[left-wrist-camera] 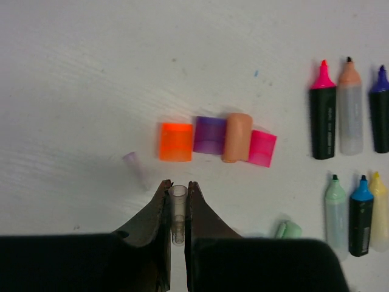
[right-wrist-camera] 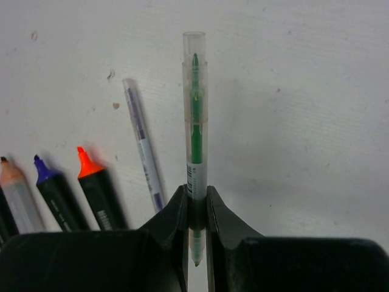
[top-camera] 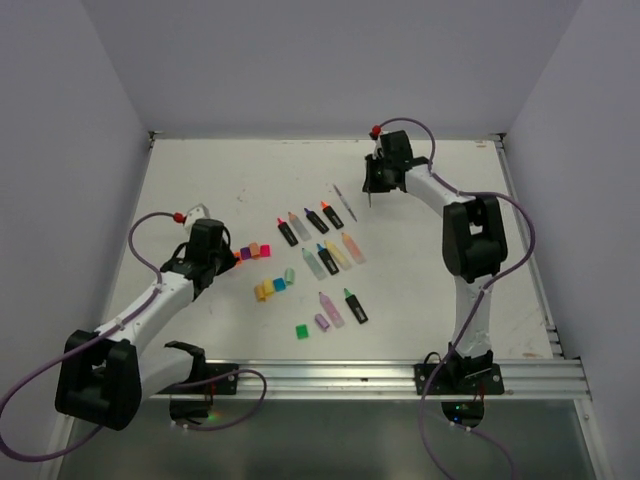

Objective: Open the pen caps

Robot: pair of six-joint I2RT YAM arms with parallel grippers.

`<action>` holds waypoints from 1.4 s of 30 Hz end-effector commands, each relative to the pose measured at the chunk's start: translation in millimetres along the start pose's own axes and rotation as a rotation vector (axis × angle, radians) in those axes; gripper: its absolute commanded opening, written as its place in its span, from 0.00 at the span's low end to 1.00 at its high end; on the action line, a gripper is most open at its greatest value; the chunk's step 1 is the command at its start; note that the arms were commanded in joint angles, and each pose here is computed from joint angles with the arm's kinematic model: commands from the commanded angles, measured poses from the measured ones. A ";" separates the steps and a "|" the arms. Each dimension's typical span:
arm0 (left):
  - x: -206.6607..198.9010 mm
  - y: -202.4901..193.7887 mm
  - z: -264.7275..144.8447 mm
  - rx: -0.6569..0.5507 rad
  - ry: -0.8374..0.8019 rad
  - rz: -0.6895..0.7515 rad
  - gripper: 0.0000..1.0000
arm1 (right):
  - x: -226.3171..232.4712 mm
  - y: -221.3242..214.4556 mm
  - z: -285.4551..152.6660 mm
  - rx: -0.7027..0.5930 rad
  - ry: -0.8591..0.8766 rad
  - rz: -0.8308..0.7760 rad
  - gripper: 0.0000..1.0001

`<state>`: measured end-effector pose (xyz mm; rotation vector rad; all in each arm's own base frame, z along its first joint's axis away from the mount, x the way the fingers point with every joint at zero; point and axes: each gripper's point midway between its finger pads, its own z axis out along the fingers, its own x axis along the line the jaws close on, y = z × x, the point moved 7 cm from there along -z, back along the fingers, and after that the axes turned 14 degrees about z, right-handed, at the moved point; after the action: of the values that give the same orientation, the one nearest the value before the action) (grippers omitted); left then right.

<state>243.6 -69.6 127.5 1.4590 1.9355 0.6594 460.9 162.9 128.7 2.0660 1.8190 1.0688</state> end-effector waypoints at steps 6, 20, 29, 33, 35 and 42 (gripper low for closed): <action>29.8 -41.0 6.9 0.108 0.170 -0.131 0.00 | 4.6 24.3 28.7 0.006 -0.049 -0.125 0.00; 45.3 -68.7 7.5 0.144 0.234 -0.196 0.13 | 9.0 4.9 54.9 0.083 -0.065 -0.200 0.00; 49.1 -73.0 8.5 0.142 0.234 -0.216 0.37 | 5.9 -10.1 61.7 0.118 -0.099 -0.228 0.05; 50.3 -74.6 6.8 0.138 0.231 -0.220 0.39 | 7.0 -14.5 63.8 0.124 -0.097 -0.232 0.12; 49.9 -72.6 5.6 0.130 0.230 -0.224 0.40 | 7.2 -15.8 63.5 0.130 -0.099 -0.233 0.14; 46.1 -53.5 -7.3 0.060 0.205 -0.241 0.54 | 7.0 -22.0 58.5 0.136 -0.117 -0.243 0.30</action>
<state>194.5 -46.4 77.2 1.2567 2.2490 0.6079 489.4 194.6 79.4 1.8804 2.0451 0.8310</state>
